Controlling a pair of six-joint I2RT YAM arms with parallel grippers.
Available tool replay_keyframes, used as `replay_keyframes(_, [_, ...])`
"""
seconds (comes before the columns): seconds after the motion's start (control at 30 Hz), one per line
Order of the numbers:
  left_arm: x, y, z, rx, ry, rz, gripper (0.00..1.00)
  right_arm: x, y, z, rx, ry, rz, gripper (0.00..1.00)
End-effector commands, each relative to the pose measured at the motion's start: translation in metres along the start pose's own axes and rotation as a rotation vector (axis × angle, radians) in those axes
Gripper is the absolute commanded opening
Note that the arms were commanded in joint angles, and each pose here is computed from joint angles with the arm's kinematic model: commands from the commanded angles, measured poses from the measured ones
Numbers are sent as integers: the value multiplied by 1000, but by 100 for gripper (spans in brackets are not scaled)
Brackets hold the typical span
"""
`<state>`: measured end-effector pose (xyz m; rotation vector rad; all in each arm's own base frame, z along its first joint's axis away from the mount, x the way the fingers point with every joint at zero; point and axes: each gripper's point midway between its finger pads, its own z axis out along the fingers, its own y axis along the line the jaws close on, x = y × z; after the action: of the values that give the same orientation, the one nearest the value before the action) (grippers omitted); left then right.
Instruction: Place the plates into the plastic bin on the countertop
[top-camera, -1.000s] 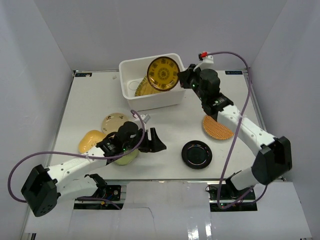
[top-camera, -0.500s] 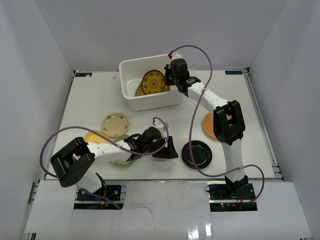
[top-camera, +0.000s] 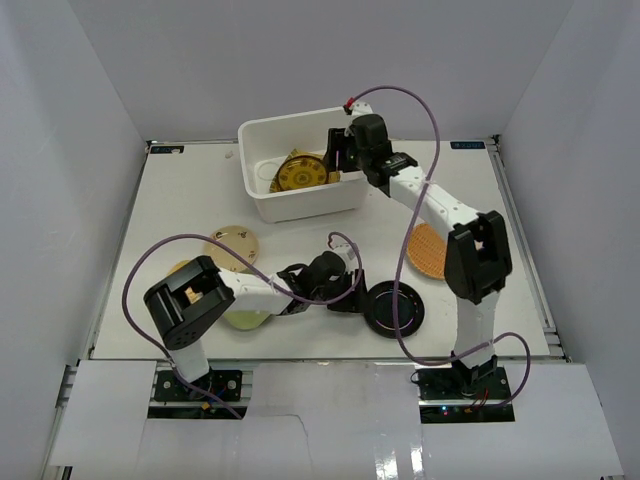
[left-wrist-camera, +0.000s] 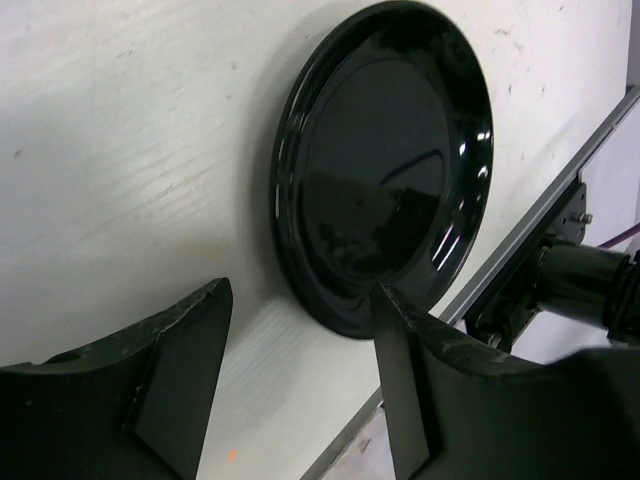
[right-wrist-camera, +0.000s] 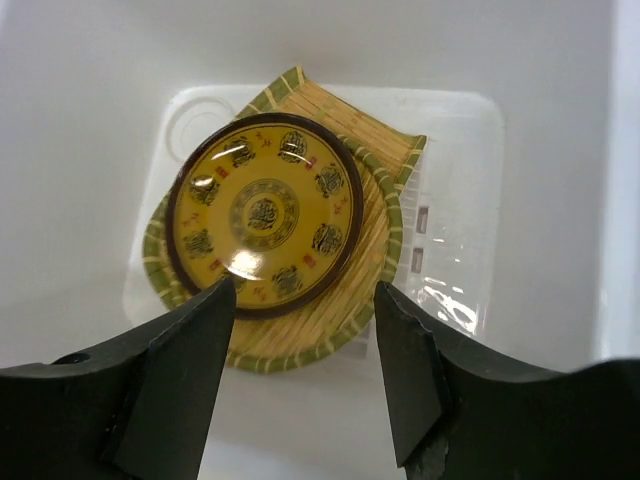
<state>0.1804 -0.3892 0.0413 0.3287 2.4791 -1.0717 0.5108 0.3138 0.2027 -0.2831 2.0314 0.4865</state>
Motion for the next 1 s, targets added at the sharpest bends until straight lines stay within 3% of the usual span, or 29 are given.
replay_keyframes(0.0, [-3, -3, 12, -9, -18, 0, 68, -64, 22, -73, -88, -160, -7, 64])
replay_keyframes(0.13, [-3, 2, 24, -37, -17, 4, 61, -37, 32, -136, -185, -188, 28, 61])
replay_keyframes(0.2, [-7, 8, 26, -70, -34, 6, 53, -34, 34, -168, -212, -218, 44, 60])
replay_keyframes(0.23, [-6, 11, 27, -83, -34, 8, 50, -8, 28, -171, -206, -185, 52, 59])
replay_keyframes(0.27, [-10, 14, 27, -100, -50, 9, 40, 0, 26, -178, -208, -186, 69, 59])
replay_keyframes(0.37, [-8, 23, 29, -139, -49, 10, 24, 21, 26, -206, -233, -197, 87, 58])
replay_keyframes(0.4, [-11, 27, 29, -169, -65, 13, 9, 18, 27, -222, -245, -223, 89, 58])
replay_keyframes(0.43, [-12, 30, 28, -178, -69, 10, 2, 22, 26, -227, -246, -226, 89, 58])
replay_keyframes(0.57, [-21, 25, 15, -169, -114, 13, 0, 51, 14, -251, -216, -207, 71, 58])
replay_keyframes(0.7, [-61, -5, -22, -88, -225, 6, 0, 57, 3, -288, -177, -236, 54, 56])
replay_keyframes(0.8, [-94, -17, -51, -34, -306, -13, 0, 50, -6, -311, -133, -296, 61, 40])
replay_keyframes(0.83, [-110, -29, -70, 4, -355, -12, 0, 47, -10, -316, -110, -315, 65, 32])
replay_keyframes(0.87, [-130, -28, -82, 10, -396, -27, 0, 44, -12, -322, -101, -333, 68, 17])
replay_keyframes(0.93, [-171, -30, -114, 35, -473, -35, 0, 37, -17, -335, -78, -381, 75, 8])
replay_keyframes(0.97, [-184, -28, -123, 30, -498, -37, 0, 36, -18, -338, -73, -389, 77, 8])
